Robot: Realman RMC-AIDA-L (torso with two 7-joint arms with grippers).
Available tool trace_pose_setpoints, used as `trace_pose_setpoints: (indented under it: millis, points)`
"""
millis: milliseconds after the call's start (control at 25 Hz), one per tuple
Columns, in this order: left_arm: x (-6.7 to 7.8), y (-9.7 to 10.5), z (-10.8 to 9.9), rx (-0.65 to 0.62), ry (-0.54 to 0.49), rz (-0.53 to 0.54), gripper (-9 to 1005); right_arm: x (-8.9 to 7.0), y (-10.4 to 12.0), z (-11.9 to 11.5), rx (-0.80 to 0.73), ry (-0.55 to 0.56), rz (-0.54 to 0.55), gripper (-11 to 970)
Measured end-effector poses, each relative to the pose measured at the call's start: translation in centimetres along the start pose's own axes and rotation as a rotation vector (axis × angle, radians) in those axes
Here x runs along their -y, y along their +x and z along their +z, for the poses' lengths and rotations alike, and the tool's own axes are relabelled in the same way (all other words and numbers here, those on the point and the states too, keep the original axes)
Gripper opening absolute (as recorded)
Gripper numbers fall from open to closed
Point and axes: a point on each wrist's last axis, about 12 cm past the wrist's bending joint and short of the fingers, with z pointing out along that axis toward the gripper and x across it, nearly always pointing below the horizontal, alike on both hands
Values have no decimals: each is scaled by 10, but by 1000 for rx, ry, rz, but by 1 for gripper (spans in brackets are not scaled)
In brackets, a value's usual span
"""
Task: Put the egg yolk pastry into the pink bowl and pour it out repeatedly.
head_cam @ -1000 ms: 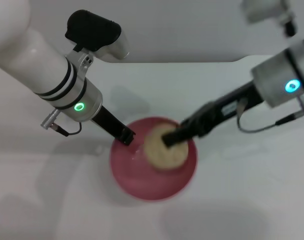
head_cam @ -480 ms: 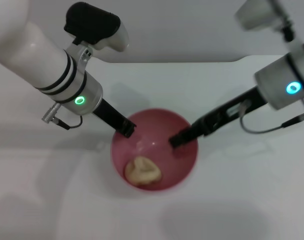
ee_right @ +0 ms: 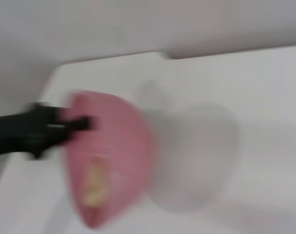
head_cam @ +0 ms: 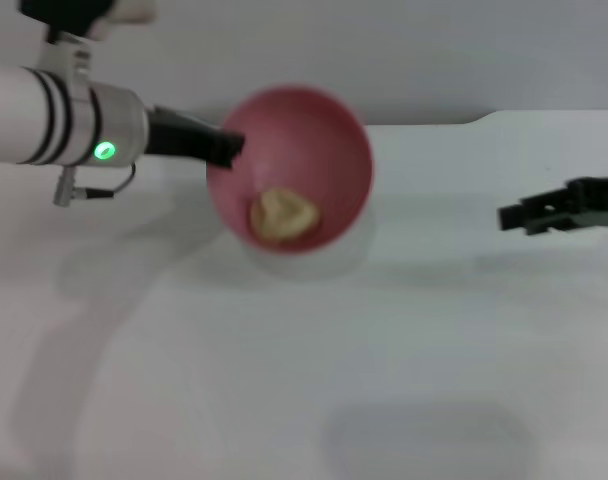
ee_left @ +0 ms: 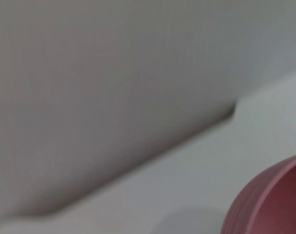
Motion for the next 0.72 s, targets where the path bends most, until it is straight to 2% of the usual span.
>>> trace_pose_setpoints:
  millis: [40, 200, 400, 520, 720]
  points:
    - [-1, 1, -5, 78, 1, 5, -1, 7, 5, -3, 12, 16, 28, 495]
    - [1, 11, -16, 261, 7, 40, -1, 24, 20, -13, 64, 28, 89, 496]
    - [14, 26, -16, 375, 20, 162, -2, 34, 33, -18, 87, 36, 137, 496]
    - [28, 34, -9, 393, -4, 281, -2, 37, 37, -21, 103, 38, 154, 496]
    - [67, 43, 11, 427, -127, 499, -2, 41, 38, -24, 121, 52, 168, 495]
